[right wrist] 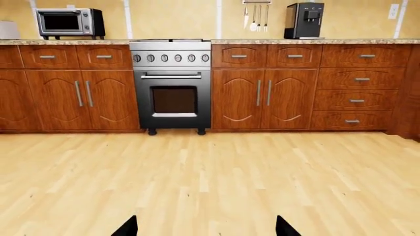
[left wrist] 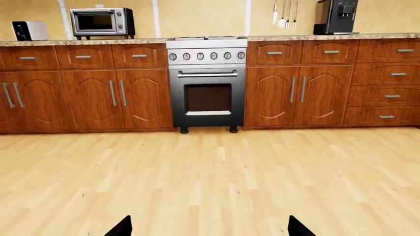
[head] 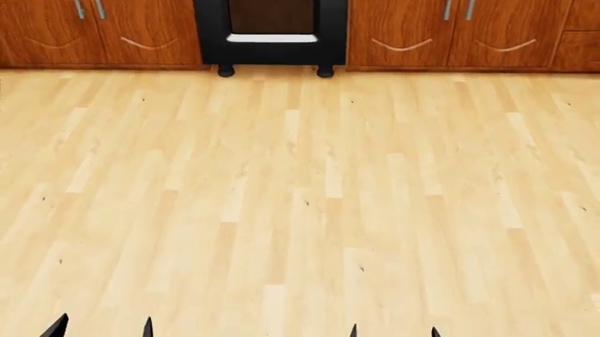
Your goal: Place the cup inside the bowl on the dining table and move the bowl to any counter.
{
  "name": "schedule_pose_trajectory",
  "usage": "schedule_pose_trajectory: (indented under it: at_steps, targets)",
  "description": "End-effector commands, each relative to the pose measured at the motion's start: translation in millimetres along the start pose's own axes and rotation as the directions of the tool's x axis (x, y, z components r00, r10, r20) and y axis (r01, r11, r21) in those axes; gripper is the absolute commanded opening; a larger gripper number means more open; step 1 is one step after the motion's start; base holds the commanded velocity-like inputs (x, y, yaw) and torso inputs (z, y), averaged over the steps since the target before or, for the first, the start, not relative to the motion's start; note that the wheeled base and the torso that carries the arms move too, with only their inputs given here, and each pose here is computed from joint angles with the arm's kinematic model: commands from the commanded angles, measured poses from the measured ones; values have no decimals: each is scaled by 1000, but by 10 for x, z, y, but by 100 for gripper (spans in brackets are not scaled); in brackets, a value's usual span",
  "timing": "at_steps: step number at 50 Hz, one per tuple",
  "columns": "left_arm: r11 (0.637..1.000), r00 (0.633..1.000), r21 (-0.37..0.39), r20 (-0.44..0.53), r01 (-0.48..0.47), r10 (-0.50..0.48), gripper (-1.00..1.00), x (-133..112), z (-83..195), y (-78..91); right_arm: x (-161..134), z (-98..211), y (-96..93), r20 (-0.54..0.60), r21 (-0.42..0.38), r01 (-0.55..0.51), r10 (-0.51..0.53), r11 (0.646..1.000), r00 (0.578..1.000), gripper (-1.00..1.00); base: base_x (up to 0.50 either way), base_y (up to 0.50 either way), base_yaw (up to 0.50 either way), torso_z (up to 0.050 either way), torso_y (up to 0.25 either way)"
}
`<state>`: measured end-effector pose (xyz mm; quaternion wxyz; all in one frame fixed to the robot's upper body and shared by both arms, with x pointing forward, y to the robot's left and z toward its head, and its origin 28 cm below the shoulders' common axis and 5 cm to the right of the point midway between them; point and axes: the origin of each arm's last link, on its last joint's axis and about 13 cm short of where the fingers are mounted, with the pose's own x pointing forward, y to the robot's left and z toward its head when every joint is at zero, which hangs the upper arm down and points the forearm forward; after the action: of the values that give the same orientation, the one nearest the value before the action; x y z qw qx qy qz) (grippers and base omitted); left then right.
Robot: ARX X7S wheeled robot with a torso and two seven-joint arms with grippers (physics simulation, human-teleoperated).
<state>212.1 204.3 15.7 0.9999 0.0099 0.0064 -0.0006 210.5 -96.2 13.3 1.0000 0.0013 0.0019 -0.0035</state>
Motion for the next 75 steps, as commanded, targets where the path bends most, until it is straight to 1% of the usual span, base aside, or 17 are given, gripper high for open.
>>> schedule_pose_trajectory:
  at_steps: [1,75]
  targets:
    - [1000,1000,-1,1,0,0,100,-11,-2,7,1,0,0,1,-1,-4,4,1000,1000,100,-500,0,0,0,0]
    - [1000,1000,5,5,3,-3,100,-22,3,9,-3,-6,5,-5,-6,-9,9,1000,1000,100,-500,0,0,0,0]
